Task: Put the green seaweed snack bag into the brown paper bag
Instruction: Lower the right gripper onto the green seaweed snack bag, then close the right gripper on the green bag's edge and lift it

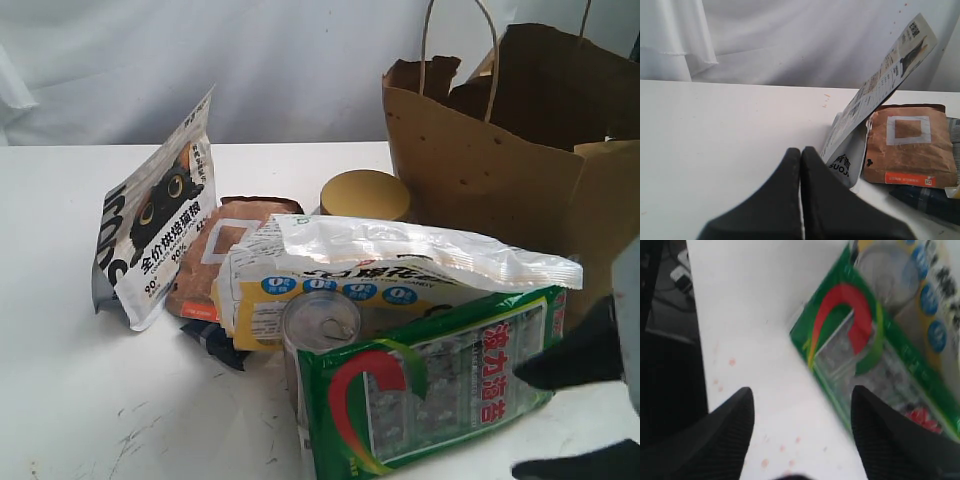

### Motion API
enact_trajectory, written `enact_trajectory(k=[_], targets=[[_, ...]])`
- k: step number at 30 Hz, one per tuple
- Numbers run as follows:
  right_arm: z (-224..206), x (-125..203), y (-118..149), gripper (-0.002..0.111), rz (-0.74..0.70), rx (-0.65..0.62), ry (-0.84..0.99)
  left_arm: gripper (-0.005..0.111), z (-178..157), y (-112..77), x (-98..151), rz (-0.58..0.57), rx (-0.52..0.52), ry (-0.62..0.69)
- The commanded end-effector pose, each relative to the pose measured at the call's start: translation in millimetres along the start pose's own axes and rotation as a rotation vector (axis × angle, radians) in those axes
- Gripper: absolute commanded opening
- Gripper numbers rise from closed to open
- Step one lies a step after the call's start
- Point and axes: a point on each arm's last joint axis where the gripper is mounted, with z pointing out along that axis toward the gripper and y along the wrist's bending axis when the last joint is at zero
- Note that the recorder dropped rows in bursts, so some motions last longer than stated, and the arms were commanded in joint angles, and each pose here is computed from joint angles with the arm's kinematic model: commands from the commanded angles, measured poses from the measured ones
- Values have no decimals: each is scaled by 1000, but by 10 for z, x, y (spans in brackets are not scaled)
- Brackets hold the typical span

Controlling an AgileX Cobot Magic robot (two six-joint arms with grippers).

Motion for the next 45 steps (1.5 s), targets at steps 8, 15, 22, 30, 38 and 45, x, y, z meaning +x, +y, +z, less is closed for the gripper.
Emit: enact_trajectory(k=[8, 15, 22, 30, 38, 45], targets=[[638, -71, -467, 64, -161, 26, 13, 0, 0, 1, 13, -8, -1, 1], [804, -47, -609, 64, -261, 74, 43, 0, 0, 1, 13, -8, -1, 1], [727, -11, -492, 64, 0, -5, 78, 0, 0, 1, 13, -8, -1, 1], [484, 299, -362, 64, 831, 136, 432, 0, 0, 1, 13, -8, -1, 1], [736, 576, -141, 64, 1425, 170, 433, 0, 0, 1, 13, -8, -1, 1], [975, 810, -47, 64, 1741, 225, 232, 0, 0, 1, 13, -8, -1, 1]])
